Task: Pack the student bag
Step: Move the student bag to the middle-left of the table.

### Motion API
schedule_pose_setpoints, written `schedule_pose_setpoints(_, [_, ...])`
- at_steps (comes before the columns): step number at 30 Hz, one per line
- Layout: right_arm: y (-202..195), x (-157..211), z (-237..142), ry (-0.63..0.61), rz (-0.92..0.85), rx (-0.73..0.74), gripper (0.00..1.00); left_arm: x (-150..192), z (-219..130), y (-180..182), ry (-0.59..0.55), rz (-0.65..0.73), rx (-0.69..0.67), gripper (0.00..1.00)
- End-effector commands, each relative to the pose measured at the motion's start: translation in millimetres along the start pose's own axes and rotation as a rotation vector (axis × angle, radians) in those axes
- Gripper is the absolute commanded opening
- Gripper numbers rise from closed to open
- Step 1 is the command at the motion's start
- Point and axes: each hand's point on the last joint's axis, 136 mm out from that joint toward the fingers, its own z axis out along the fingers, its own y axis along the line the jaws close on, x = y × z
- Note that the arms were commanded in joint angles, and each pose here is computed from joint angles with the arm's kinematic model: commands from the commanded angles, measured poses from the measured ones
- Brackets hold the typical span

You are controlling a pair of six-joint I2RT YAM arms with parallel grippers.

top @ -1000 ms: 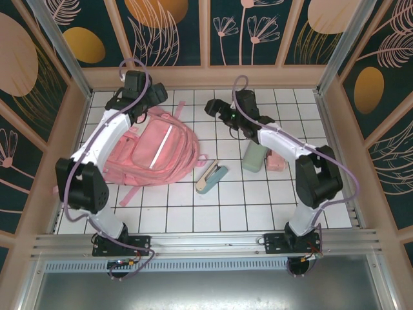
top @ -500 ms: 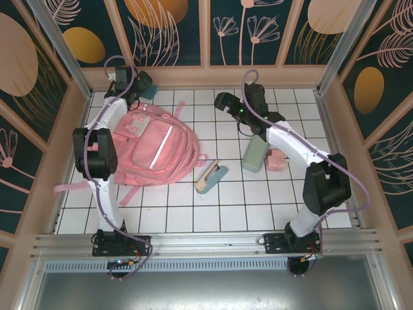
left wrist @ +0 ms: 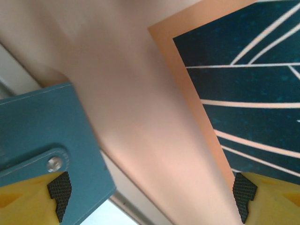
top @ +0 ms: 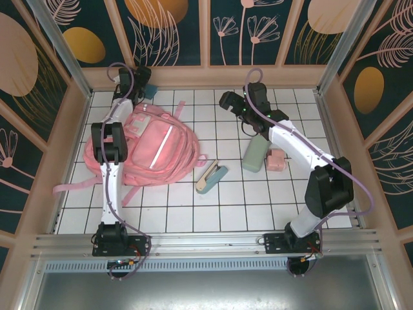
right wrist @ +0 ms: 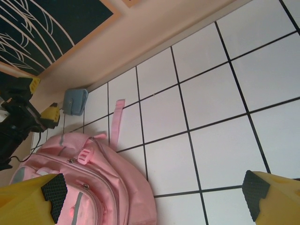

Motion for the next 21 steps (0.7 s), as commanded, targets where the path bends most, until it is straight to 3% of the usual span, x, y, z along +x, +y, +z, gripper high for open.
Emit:
schedule_pose_setpoints(1, [-0.2,-15.2,-19.2,-0.046,0.038,0.021,0.99,-7.3,9.6,-12.2,-0.027,-0.09,0.078,0.91])
schedule_pose_setpoints(5, [-5.3,-12.5,-20.0,-0.048,0.063,0.032,0.99,6.0,22.3,16.9,-0.008,-0.166,0.04,0.88])
schedule_pose_setpoints(10, [-9.9,-11.2,-22.3,-0.056,0.083,0.043,0.99,37.4,29.6,47.7,0.104,-0.228,-0.052,0.83])
schedule_pose_setpoints(21, [-6.4,-2.9,-14.7,-0.025,0.078,0.007,0.99,118.7,-14.8,79.6,0.321,-0.164,-0.25,0.81])
